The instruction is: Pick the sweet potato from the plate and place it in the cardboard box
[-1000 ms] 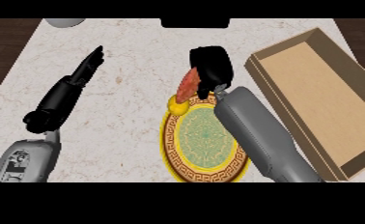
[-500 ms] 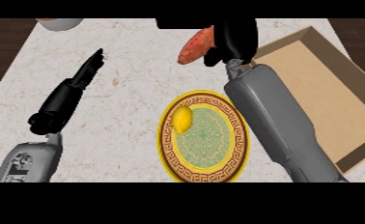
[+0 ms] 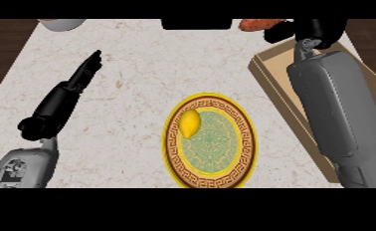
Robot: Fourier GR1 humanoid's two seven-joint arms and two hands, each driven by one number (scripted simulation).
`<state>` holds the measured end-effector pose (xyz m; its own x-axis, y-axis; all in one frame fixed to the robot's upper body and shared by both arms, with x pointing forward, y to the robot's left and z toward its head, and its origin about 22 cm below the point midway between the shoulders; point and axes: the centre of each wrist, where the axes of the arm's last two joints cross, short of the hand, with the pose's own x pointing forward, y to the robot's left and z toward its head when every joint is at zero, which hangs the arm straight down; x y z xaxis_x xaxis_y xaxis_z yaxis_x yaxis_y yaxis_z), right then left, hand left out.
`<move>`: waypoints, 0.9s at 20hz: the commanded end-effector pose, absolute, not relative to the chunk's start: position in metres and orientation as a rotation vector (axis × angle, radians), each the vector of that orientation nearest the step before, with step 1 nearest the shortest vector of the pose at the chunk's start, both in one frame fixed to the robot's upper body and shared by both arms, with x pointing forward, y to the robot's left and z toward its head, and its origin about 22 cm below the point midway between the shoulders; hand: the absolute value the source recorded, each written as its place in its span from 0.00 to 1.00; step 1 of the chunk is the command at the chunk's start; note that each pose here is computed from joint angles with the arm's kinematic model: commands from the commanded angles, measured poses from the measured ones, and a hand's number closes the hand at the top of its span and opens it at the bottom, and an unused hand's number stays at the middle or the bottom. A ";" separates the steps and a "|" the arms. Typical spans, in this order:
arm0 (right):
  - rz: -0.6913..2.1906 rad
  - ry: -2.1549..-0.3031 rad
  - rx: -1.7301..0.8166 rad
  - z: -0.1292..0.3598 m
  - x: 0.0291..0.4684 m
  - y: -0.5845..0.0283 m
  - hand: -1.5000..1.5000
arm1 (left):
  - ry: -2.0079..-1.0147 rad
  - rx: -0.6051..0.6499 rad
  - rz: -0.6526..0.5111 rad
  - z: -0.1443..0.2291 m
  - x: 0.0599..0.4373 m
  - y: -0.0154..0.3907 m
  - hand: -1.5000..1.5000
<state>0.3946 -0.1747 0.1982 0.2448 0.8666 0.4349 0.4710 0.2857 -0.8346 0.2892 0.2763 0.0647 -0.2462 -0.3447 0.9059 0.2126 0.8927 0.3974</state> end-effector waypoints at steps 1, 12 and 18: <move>0.356 -1.333 -1.382 0.213 0.395 -0.227 1.00 | -1.735 0.108 -0.521 0.066 0.299 0.278 0.50; 0.637 -0.937 -1.158 0.168 0.402 -0.324 1.00 | -1.735 0.100 -0.535 0.064 0.287 0.262 0.50; 0.739 -0.811 -1.060 0.165 0.385 -0.393 1.00 | -1.739 0.084 -0.533 0.067 0.286 0.253 0.50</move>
<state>0.3959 -0.3514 0.1660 0.4867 0.8376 0.2482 -0.0147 0.2920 -0.9563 0.2868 0.2604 0.0614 -0.2522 -0.3420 0.9052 0.2181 0.8913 0.3975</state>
